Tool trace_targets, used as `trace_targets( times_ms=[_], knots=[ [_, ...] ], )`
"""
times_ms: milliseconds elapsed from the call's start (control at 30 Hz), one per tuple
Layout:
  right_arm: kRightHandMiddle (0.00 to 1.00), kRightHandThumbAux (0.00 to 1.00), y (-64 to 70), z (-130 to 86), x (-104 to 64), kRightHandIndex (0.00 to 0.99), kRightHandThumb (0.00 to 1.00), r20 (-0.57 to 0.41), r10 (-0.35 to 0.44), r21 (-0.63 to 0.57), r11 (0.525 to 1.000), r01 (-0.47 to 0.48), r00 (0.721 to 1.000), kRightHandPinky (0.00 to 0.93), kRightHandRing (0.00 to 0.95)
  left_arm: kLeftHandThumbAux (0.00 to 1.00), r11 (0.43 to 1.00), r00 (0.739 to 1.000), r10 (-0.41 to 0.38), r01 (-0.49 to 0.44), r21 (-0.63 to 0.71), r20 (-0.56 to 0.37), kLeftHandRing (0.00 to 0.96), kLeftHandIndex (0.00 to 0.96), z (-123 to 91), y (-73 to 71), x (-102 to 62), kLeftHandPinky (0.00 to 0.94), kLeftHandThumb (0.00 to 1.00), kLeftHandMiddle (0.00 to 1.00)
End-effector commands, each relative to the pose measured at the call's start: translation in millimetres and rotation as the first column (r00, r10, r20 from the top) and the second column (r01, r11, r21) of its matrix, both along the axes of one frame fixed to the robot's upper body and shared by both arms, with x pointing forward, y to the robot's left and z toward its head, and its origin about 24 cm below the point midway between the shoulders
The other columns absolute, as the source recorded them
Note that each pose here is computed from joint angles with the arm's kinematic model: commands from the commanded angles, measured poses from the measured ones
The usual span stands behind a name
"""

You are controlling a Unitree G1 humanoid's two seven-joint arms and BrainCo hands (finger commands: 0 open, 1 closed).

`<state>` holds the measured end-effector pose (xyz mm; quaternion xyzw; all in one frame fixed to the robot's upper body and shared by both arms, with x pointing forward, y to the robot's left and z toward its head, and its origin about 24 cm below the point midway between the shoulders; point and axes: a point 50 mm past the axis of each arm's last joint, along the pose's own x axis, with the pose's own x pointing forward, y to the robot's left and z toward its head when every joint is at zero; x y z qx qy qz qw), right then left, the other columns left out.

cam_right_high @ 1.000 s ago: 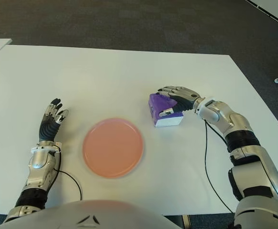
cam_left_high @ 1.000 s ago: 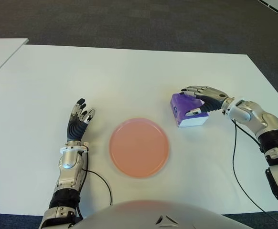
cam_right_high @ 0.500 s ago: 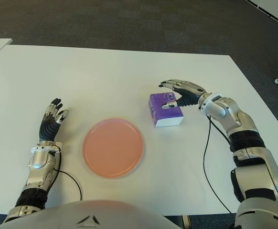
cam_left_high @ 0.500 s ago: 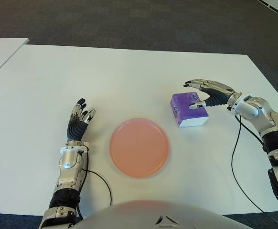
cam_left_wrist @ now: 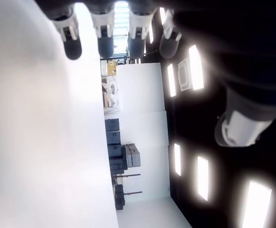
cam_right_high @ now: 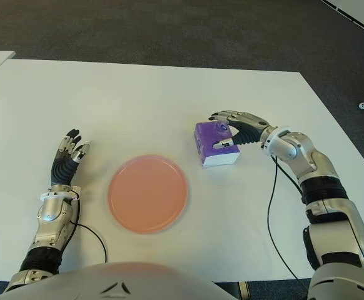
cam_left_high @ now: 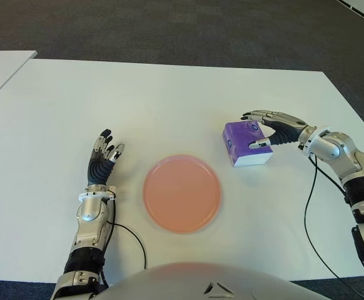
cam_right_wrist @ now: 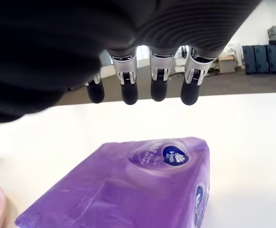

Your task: Put the tissue paper into the plate.

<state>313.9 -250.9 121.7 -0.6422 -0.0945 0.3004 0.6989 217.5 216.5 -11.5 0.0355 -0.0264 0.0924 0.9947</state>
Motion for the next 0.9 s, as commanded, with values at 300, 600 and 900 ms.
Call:
trace_targets(
  times_ms=[300, 600, 900],
  knots=[
    [0.000, 0.240, -0.3, -9, -5.8, 0.000, 0.247, -0.027, 0.023, -0.023, 0.999, -0.024, 0.999, 0.000, 0.000, 0.534, 1.000, 0.994, -0.003, 0.001, -0.013, -0.105, 0.000, 0.000, -19, -0.6, -12.7, 0.000, 0.000, 0.000],
    [0.000, 0.254, 0.3, -18, -8.3, 0.000, 0.242, -0.049, 0.030, -0.040, 0.999, -0.032, 0.998, 0.000, 0.000, 0.535, 1.000, 0.994, -0.005, 0.003, -0.020, -0.112, 0.000, 0.000, -19, -0.2, -12.4, 0.000, 0.000, 0.000],
    [0.000, 0.302, 4.0, -26, -11.5, 0.000, 0.234, -0.063, 0.040, -0.038, 0.998, -0.042, 0.997, 0.000, 0.000, 0.534, 1.000, 0.993, 0.002, -0.005, -0.026, -0.115, 0.000, 0.000, -19, 0.4, -12.1, 0.000, 0.000, 0.000]
  ],
)
